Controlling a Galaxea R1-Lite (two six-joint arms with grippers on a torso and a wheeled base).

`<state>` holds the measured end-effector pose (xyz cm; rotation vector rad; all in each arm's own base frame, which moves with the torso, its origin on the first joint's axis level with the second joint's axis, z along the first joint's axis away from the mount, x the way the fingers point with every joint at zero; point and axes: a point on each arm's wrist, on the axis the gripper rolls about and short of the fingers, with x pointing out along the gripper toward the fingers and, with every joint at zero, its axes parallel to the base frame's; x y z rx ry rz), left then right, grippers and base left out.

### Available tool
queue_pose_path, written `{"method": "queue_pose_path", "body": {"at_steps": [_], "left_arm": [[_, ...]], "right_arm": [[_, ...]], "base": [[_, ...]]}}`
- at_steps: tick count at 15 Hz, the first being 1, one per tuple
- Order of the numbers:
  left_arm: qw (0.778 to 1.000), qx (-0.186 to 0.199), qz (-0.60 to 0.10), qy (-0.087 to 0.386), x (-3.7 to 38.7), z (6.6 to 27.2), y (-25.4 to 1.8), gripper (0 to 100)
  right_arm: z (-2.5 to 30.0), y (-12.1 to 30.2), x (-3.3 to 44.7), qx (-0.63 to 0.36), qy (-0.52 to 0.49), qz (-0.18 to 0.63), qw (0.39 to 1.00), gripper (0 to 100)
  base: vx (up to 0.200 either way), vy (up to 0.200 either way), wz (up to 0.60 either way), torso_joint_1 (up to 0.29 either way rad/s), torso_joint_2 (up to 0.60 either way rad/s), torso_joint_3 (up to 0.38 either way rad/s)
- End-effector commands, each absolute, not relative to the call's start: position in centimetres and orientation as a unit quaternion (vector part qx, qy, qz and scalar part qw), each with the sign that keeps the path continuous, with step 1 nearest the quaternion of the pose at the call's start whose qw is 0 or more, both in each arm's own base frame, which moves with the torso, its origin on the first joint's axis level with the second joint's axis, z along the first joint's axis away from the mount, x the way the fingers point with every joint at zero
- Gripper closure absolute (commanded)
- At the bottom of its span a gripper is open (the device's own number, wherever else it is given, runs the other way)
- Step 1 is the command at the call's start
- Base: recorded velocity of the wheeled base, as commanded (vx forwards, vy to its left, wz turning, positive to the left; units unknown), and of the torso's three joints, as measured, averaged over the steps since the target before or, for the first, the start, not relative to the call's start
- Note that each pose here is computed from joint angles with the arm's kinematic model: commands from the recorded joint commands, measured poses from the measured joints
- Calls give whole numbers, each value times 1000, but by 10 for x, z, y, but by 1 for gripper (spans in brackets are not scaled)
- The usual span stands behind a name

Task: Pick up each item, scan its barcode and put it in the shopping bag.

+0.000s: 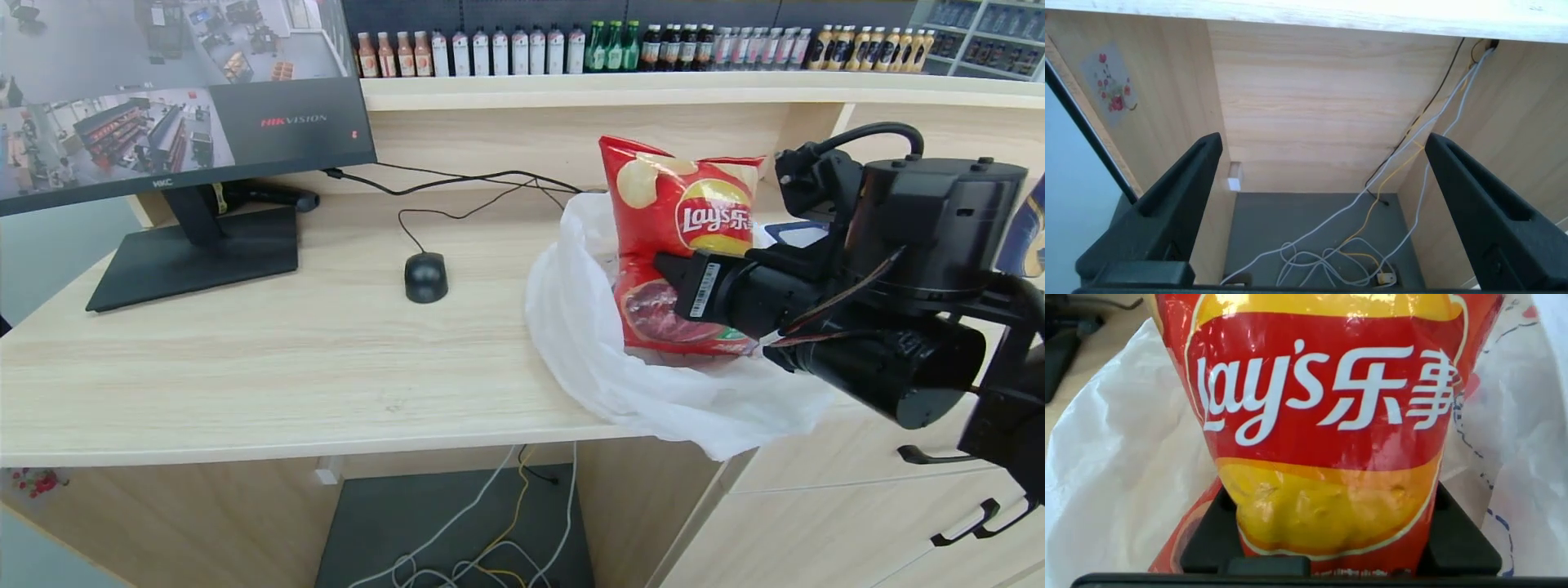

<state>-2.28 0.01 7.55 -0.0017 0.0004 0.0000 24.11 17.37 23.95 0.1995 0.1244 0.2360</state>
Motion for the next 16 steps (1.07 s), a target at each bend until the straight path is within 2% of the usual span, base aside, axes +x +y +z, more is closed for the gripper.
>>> {"method": "queue_pose_path", "body": {"at_steps": [1,16], "left_arm": [[1000,-1,1,0,-23,75,0,0],[1000,-1,1,0,-23,75,0,0]], "right_arm": [[240,168,236,99,64,116,986,100],[202,158,267,76,136,121,980,100]], "base": [[0,0,0,0,0,0],[0,0,0,0,0,0]]}}
